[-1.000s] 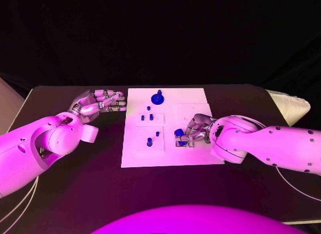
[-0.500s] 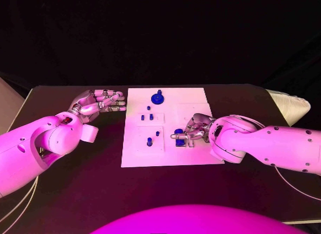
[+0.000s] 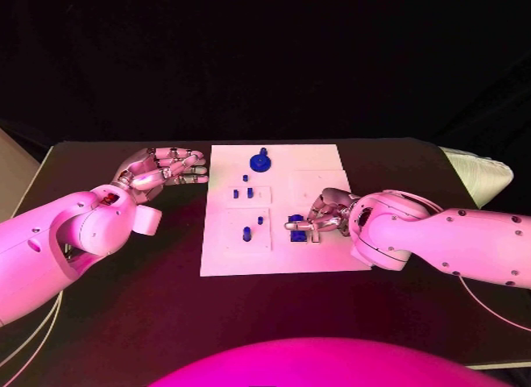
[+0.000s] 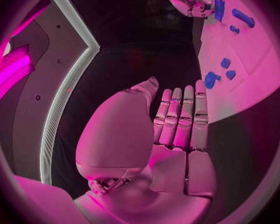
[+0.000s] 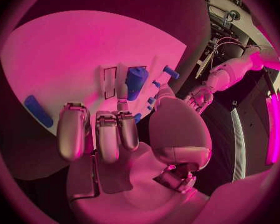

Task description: Assemble the parts on the task board

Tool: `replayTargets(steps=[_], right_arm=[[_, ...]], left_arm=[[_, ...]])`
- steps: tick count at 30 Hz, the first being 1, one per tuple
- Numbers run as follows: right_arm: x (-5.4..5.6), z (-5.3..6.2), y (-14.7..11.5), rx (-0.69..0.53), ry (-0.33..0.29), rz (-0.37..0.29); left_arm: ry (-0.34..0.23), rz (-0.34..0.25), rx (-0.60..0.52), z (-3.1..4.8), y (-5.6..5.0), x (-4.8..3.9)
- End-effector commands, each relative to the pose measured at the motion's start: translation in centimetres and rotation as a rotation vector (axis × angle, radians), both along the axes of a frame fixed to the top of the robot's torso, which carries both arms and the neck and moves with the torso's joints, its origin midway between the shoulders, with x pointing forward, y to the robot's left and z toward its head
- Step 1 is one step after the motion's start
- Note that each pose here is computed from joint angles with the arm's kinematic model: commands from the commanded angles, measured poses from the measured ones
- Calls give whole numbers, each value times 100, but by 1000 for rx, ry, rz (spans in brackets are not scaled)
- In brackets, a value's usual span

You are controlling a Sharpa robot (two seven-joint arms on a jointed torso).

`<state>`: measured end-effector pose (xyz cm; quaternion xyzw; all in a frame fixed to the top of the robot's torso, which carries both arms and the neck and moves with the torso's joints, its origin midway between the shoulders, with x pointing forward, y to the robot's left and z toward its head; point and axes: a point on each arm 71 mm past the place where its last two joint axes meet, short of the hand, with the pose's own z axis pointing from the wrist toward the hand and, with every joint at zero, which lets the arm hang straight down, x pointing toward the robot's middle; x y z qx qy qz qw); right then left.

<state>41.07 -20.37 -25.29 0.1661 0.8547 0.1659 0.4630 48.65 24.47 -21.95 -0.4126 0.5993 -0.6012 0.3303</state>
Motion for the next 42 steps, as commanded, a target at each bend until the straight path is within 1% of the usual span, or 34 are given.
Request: replayTargets(steps=[1, 12, 22, 31, 34, 42], right_arm=[[-9, 6, -18, -18, -13, 25], [-9, 30, -100, -19, -41, 21], [-39, 22, -60, -2, -20, 70], [-57, 6, -48, -7, -8, 86], [-58, -3, -48, -12, -12, 80], [-17, -26, -45, -36, -61, 38]], left_arm=[[0, -14, -12, 3, -16, -8], [1, -13, -11, 0, -12, -7], [2, -14, -11, -1, -13, -7], [3, -12, -10, -3, -7, -7], [4, -13, -10, -3, -7, -7], [5, -14, -9, -5, -10, -6]])
